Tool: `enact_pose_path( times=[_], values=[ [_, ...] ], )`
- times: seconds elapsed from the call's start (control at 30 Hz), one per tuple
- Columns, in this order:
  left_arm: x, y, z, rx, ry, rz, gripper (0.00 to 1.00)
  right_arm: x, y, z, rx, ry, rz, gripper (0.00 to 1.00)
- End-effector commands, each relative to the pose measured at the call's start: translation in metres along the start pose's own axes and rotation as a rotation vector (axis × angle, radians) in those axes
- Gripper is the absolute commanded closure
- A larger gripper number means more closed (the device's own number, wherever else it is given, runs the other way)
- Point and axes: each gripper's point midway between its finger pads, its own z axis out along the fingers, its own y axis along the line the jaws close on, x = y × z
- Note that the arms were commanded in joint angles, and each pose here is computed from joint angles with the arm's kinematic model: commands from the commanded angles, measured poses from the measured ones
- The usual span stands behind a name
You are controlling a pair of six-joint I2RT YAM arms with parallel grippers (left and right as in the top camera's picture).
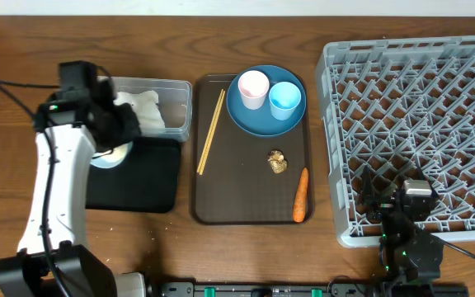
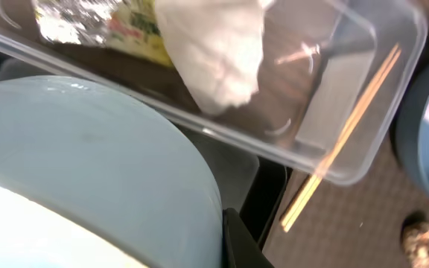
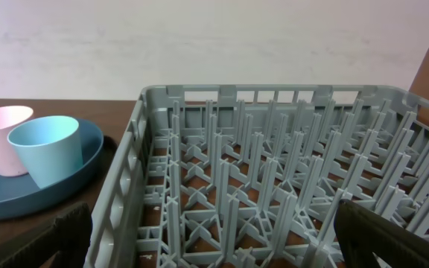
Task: Sort waste into correct bins and load items into the dishwasher rack
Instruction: 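Lift the bowl and carry it left over the black tray, then tilt the bowl with the left gripper to pour rice onto the black tray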
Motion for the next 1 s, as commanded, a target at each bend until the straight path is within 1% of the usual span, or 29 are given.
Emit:
enact_pose_path(
  times=[0.0, 0.17, 0.37, 0.67, 0.87, 0.97],
  values=[
    [-0.009, 0.001, -0.007, 0.080, -0.030, -0.014, 0.94, 0.001, -0.003, 0.000, 0.017, 0.003, 0.005, 0.01],
    [-0.012, 0.008, -0.004, 0.146, -0.041, -0.058, 0.94, 0.001, -0.003, 0.000, 0.017, 0.003, 0.005, 0.01],
    [-0.009, 0.024, 0.003, 0.154, -0.039, -0.110, 0.93, 0.001, -0.003, 0.000, 0.017, 0.003, 0.005, 0.01],
    [-0.010, 0.028, 0.006, 0.361, -0.070, -0.191, 0.94, 0.001, -0.003, 0.000, 0.017, 0.003, 0.005, 0.01],
    [-0.004, 0.039, 0.009, 0.443, -0.076, -0.253, 0.94, 0.001, -0.003, 0.000, 0.017, 0.003, 0.005, 0.01],
    [-0.007, 0.040, 0.003, 0.525, -0.100, -0.277, 0.94, 0.001, -0.003, 0.000, 0.017, 0.003, 0.005, 0.01]
  ],
)
